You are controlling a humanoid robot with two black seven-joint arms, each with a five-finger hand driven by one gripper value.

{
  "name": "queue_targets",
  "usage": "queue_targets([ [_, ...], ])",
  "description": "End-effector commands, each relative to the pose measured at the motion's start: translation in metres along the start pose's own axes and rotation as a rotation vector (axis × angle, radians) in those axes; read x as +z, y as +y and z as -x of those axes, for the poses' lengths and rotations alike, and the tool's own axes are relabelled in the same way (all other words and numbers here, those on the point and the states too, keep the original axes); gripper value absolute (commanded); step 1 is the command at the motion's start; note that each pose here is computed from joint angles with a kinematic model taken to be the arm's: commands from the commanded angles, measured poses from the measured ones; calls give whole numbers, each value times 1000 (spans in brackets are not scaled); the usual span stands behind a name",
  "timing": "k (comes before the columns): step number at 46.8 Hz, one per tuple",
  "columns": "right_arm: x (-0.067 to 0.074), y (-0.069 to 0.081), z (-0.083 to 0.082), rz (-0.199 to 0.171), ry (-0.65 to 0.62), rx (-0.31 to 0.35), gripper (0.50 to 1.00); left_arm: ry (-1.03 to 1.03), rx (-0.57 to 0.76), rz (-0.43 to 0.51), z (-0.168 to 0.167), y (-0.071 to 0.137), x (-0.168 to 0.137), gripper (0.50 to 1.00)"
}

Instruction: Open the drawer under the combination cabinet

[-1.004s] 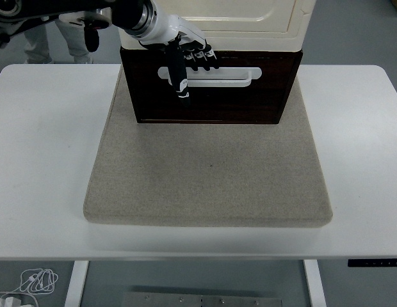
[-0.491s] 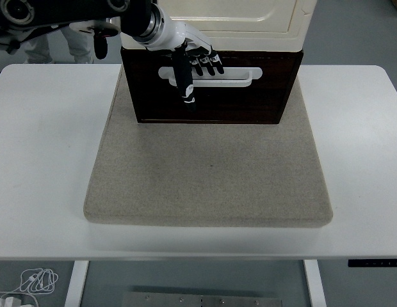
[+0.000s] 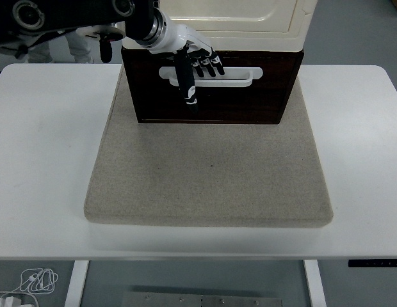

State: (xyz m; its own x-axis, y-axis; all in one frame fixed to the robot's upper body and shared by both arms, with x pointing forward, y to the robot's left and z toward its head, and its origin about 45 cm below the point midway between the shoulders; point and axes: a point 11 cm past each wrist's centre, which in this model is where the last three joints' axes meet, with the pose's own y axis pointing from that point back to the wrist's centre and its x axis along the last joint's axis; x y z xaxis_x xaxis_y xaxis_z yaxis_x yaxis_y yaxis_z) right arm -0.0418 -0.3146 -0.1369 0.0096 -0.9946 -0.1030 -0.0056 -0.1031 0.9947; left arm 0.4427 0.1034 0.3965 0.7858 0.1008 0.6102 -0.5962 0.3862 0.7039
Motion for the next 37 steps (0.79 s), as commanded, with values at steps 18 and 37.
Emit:
queue_targets([
  [18,0,0,0,-1,0,0,926,4,-8,5,3,-7,3,1000],
  [37,0,0,0,-1,0,0,926,-1,-27,9,6,-7,4,1000],
])
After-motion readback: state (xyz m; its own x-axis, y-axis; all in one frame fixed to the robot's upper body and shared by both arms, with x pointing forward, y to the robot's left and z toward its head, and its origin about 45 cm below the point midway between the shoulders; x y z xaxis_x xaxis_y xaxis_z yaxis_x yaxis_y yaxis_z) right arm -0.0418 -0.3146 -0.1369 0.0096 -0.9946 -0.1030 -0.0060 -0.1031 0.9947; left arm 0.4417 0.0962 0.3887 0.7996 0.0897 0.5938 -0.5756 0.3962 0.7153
